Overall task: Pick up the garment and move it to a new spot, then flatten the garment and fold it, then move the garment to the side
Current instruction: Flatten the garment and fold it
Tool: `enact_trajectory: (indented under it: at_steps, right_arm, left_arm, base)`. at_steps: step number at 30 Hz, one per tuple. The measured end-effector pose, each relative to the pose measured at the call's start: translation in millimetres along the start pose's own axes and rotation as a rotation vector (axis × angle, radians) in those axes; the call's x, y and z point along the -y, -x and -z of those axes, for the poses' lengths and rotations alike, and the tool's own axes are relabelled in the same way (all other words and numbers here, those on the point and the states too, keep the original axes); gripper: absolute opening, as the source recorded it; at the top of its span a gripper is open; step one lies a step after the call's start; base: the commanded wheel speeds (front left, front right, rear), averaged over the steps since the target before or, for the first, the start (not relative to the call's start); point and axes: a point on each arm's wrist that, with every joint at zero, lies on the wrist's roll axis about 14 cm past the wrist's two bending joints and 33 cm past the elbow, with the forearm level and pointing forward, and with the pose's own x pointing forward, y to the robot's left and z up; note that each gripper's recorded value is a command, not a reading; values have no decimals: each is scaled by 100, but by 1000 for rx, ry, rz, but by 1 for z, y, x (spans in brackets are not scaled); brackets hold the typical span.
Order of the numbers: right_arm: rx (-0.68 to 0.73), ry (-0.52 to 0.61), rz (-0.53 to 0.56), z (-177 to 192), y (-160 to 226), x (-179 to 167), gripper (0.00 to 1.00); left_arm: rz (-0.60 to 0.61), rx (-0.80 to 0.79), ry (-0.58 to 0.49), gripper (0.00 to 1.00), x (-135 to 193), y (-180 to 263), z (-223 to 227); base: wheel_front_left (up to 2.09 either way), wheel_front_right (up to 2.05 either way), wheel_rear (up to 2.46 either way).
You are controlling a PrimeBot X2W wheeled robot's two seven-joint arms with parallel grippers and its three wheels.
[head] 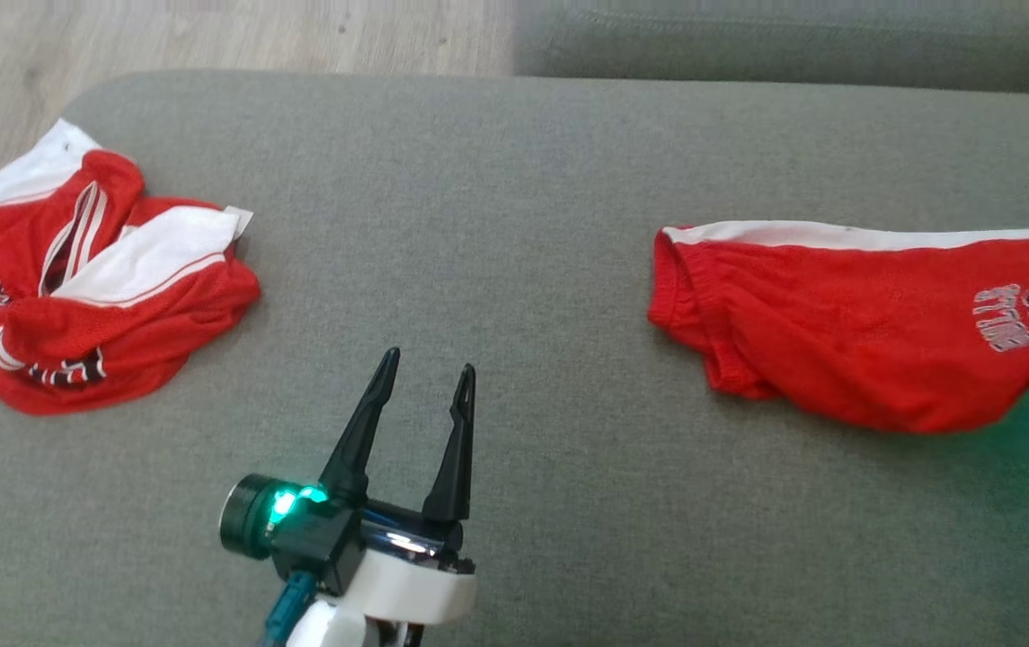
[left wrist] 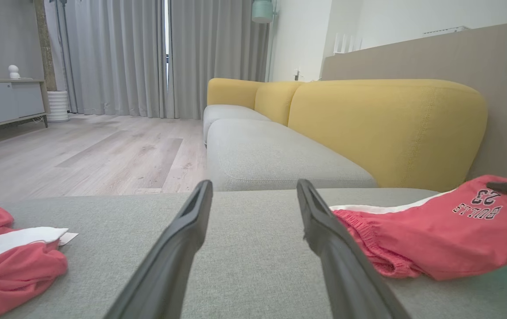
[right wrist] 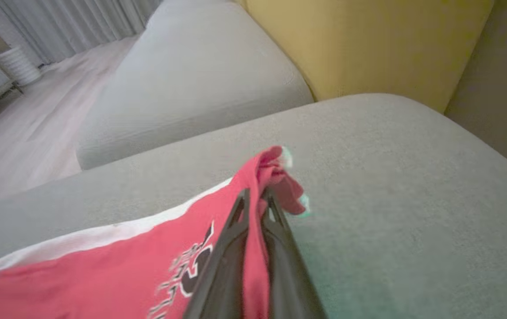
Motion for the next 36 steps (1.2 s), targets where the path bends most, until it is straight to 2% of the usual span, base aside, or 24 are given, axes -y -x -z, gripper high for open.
enact_trajectory:
  at_steps: [2, 4, 9, 15, 19, 20, 21, 24, 29, 36]
  right_arm:
    - [35, -6, -45, -10, 2, -18, 0]
    - [84, -6, -136, -25, 8, -55, 0]
    - [113, 16, -286, -37, 20, -116, 0]
    - [44, 21, -472, -13, 37, -198, 0]
    - [-30, 62, -560, 14, 46, -234, 0]
    - [-49, 68, -575, 21, 48, -240, 38]
    - [-64, 78, -589, 27, 50, -246, 100]
    - [-57, 78, -613, 31, 54, -255, 100]
    - [42, 49, -614, 19, 63, -250, 100]
    - [276, 78, -556, -5, 90, -201, 100]
  left_arm:
    - [3, 1, -2, 100, 1, 2, -1]
    - [3, -2, -3, 100, 3, 8, 0]
    - [-4, 2, -5, 100, 4, 18, -2]
    - [-17, 9, 2, 100, 3, 27, -5]
    - [-30, 6, 15, 100, 1, 32, -4]
    - [-32, 4, 16, 100, 1, 33, -4]
    - [-35, 3, 15, 100, 1, 34, -3]
    - [-51, 8, 12, 100, -2, 36, -5]
    - [-64, 18, 11, 100, -3, 40, -7]
    - [-139, 3, -4, 100, -17, 58, -1]
  base:
    - [0, 0, 0]
    - [0, 0, 0]
    - [0, 0, 0]
    - [0, 0, 0]
    - [0, 0, 0]
    - [0, 0, 0]
    - [0, 0, 0]
    - [0, 0, 0]
    - [0, 0, 0]
    - [0, 0, 0]
